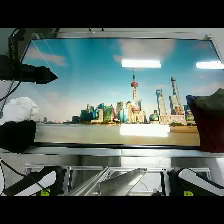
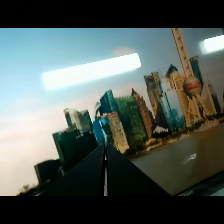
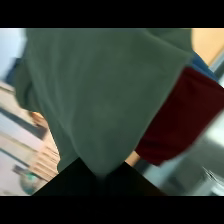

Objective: Fold the shirts.

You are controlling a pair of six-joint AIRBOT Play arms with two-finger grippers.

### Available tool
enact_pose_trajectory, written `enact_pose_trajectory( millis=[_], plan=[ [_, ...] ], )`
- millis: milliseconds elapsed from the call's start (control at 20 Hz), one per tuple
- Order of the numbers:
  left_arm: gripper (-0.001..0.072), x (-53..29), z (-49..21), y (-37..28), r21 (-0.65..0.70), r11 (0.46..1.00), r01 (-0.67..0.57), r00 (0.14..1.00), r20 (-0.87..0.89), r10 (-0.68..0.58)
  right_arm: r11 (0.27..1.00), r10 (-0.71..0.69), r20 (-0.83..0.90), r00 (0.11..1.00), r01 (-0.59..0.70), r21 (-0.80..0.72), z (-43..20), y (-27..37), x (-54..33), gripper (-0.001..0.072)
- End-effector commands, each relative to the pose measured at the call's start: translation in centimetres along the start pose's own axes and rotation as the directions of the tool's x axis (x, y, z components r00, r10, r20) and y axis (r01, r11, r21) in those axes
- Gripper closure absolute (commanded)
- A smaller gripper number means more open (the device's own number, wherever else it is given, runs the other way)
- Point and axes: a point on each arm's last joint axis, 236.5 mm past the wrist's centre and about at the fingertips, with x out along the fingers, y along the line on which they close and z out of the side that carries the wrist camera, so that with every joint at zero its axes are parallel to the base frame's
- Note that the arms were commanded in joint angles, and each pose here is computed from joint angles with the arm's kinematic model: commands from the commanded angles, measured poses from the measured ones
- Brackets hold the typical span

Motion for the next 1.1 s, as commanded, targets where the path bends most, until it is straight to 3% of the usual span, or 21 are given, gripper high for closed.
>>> enact_pose_trajectory(
  millis=[0,250,300,350,400,450,700,750,800,850,950,1050],
  plan=[
    [0.0688,0.0,0.0,0.0,0.000,1.000,0.000,1.000,0.000,0.000,0.988,-0.130,-0.122,0.984,0.139,0.073,-4.1,-7.0,3.5,0.0690],
    [0.0688,0.0,0.0,0.0,0.000,1.000,0.000,1.000,0.000,0.000,0.979,-0.154,-0.253,0.955,0.182,0.093,-8.4,-9.4,9.1,0.0678],
    [0.0688,0.0,0.0,0.0,-0.001,1.000,-0.001,1.000,0.000,0.001,0.979,-0.155,-0.267,0.951,0.184,0.087,-8.7,-9.5,9.4,0.0533],
    [0.0688,0.0,0.0,0.0,-0.001,1.000,0.000,1.000,-0.001,0.000,0.982,-0.156,-0.274,0.949,0.179,0.058,-8.9,-9.5,9.4,0.0159],
    [0.0687,0.0,0.0,0.0,-0.001,1.000,0.000,1.000,-0.001,0.000,0.984,-0.160,-0.280,0.947,0.175,0.028,-9.0,-9.6,9.2,0.0023],
    [0.0688,0.0,0.0,0.0,0.000,1.000,0.000,1.000,-0.001,0.000,0.984,-0.162,-0.280,0.946,0.176,0.027,-8.9,-9.5,8.9,0.0022],
    [0.0688,0.0,-0.4,-0.1,0.000,1.000,0.004,1.000,-0.015,-0.004,0.998,-0.036,-0.152,0.988,0.043,0.043,-5.2,-4.9,5.7,0.0026],
    [0.0688,-0.1,-0.5,-0.1,-0.001,1.000,0.006,1.000,-0.018,-0.006,0.999,0.019,-0.117,0.993,-0.016,0.030,-4.3,-3.1,4.6,0.0182],
    [0.0688,0.0,-0.5,-0.1,-0.006,1.000,0.006,1.000,-0.021,-0.006,0.996,0.088,-0.090,0.992,-0.087,0.013,-3.7,-0.9,3.7,0.0515],
    [0.0688,0.0,-0.6,-0.2,-0.015,1.000,0.007,1.000,-0.023,-0.007,0.986,0.164,-0.066,0.984,-0.165,-0.006,-3.2,1.5,2.8,0.0687],
    [0.0688,-0.1,-0.9,-0.3,-0.027,1.000,0.010,0.999,-0.036,-0.011,0.948,0.307,-0.051,0.950,-0.310,-0.069,-3.6,6.2,1.2,0.0689],
    [0.0688,-0.1,-1.8,-0.6,-0.058,0.998,0.019,0.997,-0.076,-0.023,0.914,0.357,-0.064,0.932,-0.362,-0.182,-5.4,9.9,0.6,0.0689]
  ],
)
